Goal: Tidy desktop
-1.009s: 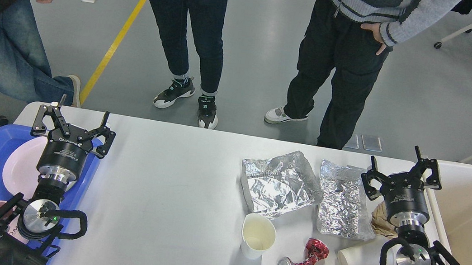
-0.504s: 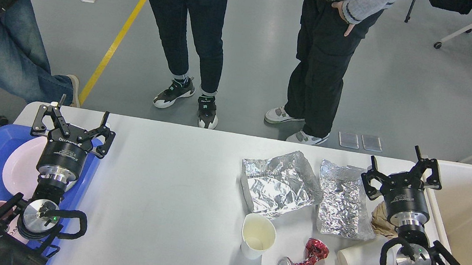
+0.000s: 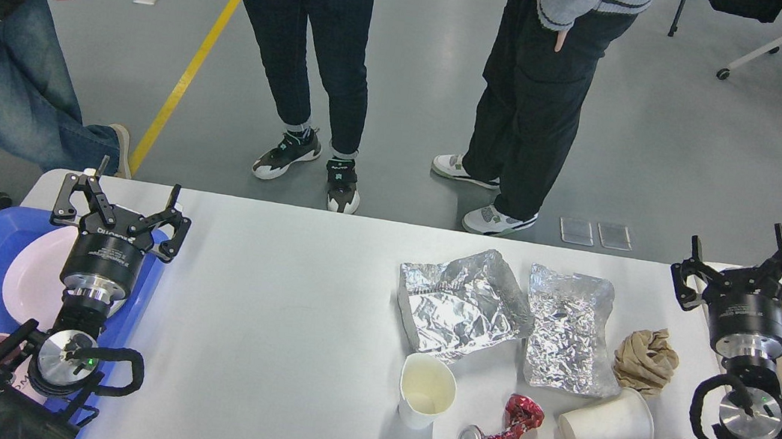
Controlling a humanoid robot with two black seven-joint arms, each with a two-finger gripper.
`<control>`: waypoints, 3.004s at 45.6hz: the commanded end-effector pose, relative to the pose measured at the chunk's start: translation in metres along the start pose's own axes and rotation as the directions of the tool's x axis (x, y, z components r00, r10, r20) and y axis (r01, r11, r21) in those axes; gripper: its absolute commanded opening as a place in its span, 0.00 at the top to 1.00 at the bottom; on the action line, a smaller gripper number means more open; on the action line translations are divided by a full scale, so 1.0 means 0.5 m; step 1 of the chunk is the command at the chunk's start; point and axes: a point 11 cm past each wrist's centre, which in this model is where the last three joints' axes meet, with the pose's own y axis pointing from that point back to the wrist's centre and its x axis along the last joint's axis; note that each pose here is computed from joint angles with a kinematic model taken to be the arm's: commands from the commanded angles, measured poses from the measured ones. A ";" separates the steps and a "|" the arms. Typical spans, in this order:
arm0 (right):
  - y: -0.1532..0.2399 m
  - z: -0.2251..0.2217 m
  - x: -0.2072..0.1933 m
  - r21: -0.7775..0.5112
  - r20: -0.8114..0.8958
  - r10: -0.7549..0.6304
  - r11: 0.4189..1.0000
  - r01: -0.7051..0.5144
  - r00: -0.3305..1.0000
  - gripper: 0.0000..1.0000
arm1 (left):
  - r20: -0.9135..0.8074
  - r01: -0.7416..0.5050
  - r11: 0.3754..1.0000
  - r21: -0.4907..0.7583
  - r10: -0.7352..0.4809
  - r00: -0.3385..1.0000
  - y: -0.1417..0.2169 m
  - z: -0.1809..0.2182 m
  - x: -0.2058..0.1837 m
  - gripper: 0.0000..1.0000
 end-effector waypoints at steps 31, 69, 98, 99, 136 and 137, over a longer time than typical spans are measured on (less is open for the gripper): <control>0.037 0.055 0.032 -0.093 -0.040 0.024 0.995 -0.028 0.999 0.00 | -0.001 -0.002 1.000 0.000 0.002 1.000 0.001 0.000 0.001 0.04; -0.001 0.059 -0.022 -0.100 -0.035 -0.041 0.994 0.037 0.999 0.00 | -0.001 0.000 1.000 -0.002 0.000 1.000 0.000 0.000 0.000 0.04; -0.021 -0.047 -0.041 -0.438 -0.397 -0.397 0.874 0.210 0.827 0.00 | 0.000 0.000 1.000 0.000 0.000 1.000 0.000 0.000 0.000 0.04; -0.022 -0.049 -0.043 -0.467 -0.417 -0.418 0.860 0.205 0.807 0.00 | -0.001 0.000 1.000 0.000 0.000 1.000 0.000 0.000 0.000 0.04; -0.043 -0.110 -0.389 -0.868 -0.197 -0.977 0.210 -0.450 -0.077 0.00 | -0.002 0.000 1.000 0.000 0.000 1.000 0.000 0.000 0.000 0.04; -0.036 -0.107 -0.392 -0.853 -0.179 -0.981 0.195 -0.484 -0.081 0.00 | -0.002 0.000 1.000 0.000 0.000 1.000 0.000 0.000 0.000 0.04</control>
